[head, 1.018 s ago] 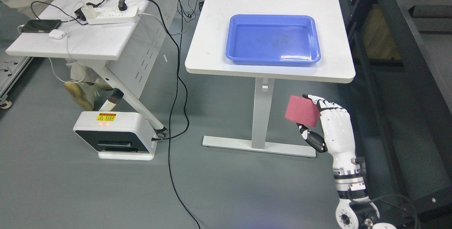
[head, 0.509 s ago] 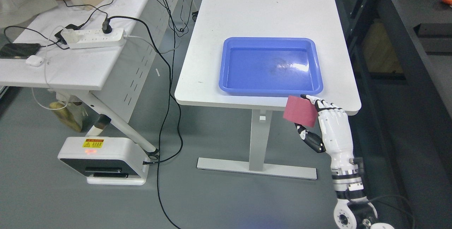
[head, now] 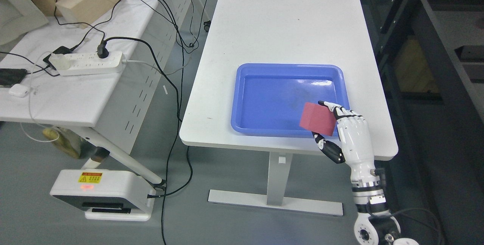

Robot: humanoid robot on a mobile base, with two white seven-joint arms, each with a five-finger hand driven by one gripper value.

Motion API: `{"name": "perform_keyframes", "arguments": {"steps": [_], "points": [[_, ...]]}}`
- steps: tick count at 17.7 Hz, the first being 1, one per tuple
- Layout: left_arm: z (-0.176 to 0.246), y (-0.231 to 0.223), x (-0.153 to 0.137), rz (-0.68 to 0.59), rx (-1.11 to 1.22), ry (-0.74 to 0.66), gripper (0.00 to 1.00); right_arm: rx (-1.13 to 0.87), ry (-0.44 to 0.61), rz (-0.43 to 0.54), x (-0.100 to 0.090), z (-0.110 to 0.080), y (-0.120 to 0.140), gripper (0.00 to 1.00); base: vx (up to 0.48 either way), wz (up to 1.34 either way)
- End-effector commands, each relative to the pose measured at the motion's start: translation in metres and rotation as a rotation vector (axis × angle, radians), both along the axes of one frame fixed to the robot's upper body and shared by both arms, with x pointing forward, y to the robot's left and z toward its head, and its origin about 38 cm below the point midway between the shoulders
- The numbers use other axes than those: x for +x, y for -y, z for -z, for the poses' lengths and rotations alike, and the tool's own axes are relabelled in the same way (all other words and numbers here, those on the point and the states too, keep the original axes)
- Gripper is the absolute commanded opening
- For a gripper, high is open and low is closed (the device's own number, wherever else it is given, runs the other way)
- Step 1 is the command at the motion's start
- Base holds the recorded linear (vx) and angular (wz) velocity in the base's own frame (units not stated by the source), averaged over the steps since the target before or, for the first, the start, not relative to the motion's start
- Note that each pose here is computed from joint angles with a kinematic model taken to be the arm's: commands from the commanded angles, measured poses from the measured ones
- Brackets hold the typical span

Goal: Pick pink block from left shelf to tray
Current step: 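Lower the pink cube into the blue tray with the right hand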

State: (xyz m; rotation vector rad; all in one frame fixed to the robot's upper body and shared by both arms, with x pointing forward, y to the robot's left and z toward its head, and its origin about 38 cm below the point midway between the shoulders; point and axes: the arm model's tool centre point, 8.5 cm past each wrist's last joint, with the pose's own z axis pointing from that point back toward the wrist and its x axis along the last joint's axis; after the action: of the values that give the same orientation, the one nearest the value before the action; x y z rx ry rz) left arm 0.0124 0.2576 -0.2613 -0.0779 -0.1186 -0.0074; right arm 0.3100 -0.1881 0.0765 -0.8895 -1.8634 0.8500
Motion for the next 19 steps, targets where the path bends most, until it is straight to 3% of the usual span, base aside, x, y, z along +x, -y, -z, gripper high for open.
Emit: {"name": "perform_keyframes", "arguments": {"steps": [1, 11, 19], "points": [[0.000, -0.010, -0.007, 0.000, 0.015, -0.003, 1.00, 0.009, -0.009, -0.026, -0.004, 0.003, -0.011, 0.04, 0.254, 0.01], [0.000, -0.010, -0.007, 0.000, 0.015, -0.003, 1.00, -0.001, -0.034, -0.043, -0.006, 0.006, -0.015, 0.06, 0.196, 0.00], [0.000, -0.010, -0.007, 0.000, 0.015, -0.003, 1.00, -0.093, -0.302, -0.054, -0.018, 0.041, -0.002, 0.15, 0.103, -0.01]]}}
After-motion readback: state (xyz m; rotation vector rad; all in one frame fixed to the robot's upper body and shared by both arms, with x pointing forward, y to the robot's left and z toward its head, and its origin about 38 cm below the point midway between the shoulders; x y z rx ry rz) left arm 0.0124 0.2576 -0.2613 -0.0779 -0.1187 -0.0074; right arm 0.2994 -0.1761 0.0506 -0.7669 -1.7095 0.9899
